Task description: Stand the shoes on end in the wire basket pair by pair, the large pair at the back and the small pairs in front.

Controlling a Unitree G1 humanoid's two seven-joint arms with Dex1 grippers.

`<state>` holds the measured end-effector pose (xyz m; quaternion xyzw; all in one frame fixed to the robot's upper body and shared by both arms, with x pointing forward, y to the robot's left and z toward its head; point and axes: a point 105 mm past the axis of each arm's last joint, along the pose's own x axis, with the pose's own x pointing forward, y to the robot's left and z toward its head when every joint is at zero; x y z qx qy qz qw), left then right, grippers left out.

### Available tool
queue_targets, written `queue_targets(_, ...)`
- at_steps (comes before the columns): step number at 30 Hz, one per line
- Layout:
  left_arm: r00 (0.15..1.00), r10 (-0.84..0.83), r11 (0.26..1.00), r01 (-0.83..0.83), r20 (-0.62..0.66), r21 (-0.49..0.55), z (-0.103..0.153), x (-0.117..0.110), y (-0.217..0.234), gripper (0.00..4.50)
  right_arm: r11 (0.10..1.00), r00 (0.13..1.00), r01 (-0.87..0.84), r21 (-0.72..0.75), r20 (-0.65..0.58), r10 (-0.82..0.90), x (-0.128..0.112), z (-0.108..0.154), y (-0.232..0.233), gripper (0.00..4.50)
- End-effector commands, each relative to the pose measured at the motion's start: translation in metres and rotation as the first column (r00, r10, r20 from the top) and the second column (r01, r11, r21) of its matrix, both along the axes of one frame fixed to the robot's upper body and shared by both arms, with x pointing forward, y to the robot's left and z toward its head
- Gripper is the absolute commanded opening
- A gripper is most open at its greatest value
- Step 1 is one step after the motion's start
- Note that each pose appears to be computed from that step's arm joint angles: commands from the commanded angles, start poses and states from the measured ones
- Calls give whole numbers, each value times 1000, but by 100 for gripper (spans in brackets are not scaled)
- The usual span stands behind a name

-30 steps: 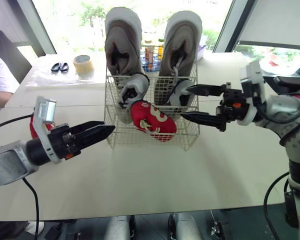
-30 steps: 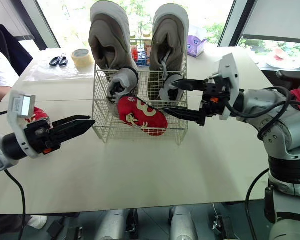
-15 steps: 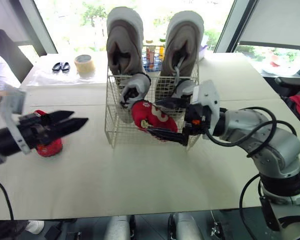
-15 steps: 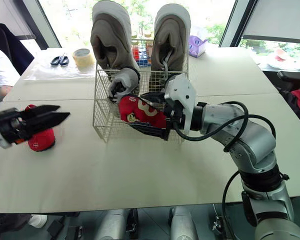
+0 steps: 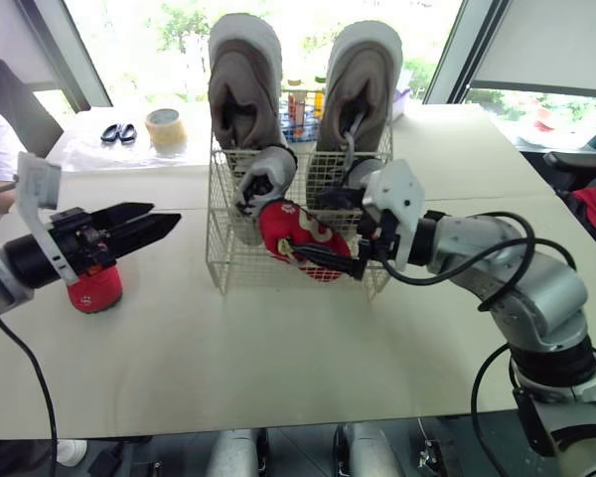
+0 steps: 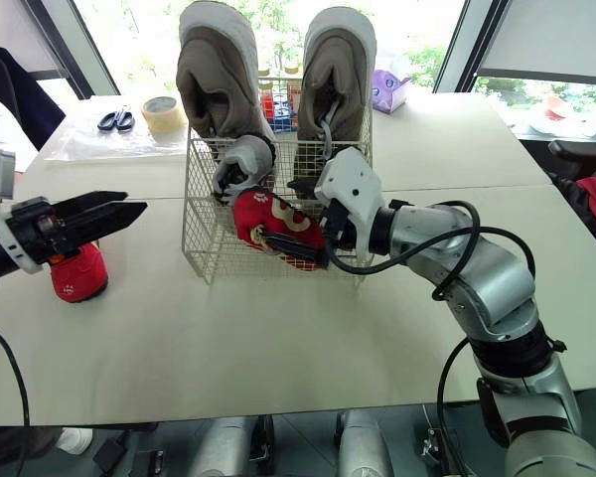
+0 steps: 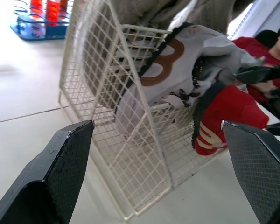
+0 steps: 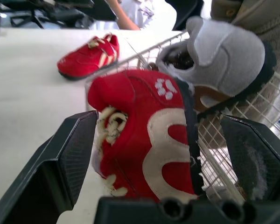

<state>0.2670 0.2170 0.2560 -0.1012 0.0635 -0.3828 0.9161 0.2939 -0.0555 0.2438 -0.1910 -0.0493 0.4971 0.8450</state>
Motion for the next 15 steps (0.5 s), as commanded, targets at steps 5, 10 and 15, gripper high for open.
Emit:
queue_targets(5, 949, -314, 922, 312, -26, 229, -7, -35, -51, 449, 993, 990, 118, -2, 84, -117, 2, 5, 4, 450)
queue_targets(10, 932, -361, 909, 348, 17, 232, 2, -35, -64, 450, 976, 968, 219, 4, 127, -217, 7, 13, -2, 424)
queue_targets(15, 928, -372, 907, 359, 18, 219, 0, -30, -71, 450, 970, 960, 245, -3, 138, -242, 1, 12, -2, 225)
